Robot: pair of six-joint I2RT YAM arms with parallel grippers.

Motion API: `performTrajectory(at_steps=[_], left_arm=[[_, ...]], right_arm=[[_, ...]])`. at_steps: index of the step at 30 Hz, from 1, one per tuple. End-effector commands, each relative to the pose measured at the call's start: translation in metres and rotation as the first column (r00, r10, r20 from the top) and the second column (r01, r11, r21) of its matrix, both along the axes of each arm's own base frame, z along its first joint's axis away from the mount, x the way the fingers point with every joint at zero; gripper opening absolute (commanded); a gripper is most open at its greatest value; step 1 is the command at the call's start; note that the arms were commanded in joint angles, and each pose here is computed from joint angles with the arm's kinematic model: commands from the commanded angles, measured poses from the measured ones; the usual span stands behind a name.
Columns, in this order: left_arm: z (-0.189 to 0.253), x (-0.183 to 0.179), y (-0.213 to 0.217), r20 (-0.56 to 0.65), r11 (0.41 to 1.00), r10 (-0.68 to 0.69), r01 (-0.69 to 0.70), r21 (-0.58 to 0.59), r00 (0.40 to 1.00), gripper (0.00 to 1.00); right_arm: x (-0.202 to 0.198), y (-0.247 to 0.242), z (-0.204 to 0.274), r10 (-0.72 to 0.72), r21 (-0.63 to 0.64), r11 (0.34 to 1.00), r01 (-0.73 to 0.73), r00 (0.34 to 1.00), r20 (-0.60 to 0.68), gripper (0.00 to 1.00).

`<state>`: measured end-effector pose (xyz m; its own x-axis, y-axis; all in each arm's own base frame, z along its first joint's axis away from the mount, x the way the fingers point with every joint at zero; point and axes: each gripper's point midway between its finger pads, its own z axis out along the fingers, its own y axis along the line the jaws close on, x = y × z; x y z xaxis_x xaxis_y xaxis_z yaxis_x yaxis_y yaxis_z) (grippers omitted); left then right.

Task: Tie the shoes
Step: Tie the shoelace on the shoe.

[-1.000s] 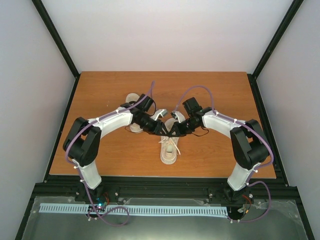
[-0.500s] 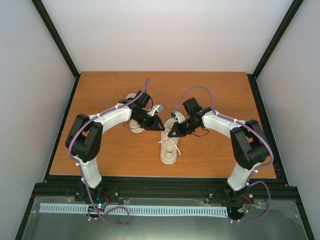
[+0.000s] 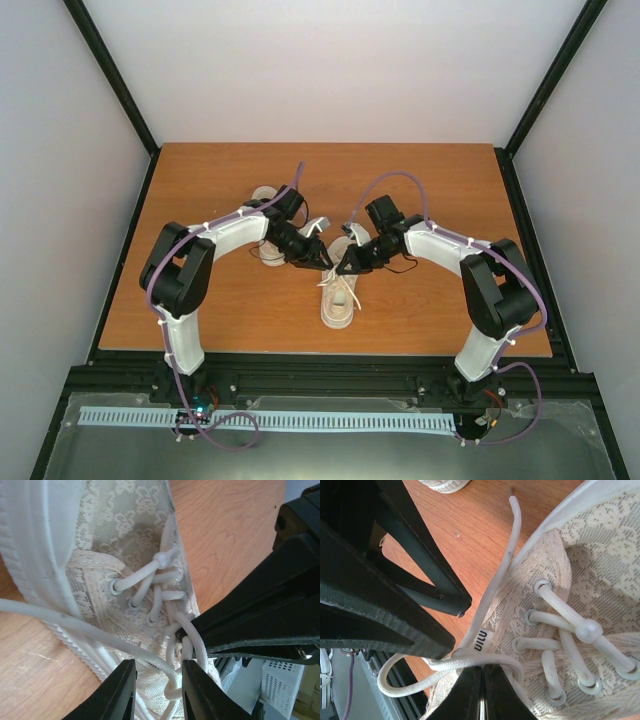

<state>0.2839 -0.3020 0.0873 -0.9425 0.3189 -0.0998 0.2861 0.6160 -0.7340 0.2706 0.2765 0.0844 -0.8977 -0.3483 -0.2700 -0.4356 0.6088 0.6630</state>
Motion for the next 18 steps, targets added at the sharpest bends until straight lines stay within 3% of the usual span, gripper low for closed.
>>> performTrajectory(at_steps=[1, 18], left_arm=[[0.0088, 0.0032, -0.0088, 0.011, 0.997, -0.034, 0.034, -0.072, 0.999, 0.29], [0.0053, 0.0019, -0.0157, -0.006, 0.99, -0.069, 0.068, -0.122, 0.998, 0.3]], right_arm=[[-0.0018, 0.001, -0.0023, 0.004, -0.005, 1.0, -0.004, 1.0, 0.0, 0.03], [-0.0037, 0.0021, -0.0029, 0.012, 0.002, 1.0, -0.012, 1.0, -0.012, 0.03]])
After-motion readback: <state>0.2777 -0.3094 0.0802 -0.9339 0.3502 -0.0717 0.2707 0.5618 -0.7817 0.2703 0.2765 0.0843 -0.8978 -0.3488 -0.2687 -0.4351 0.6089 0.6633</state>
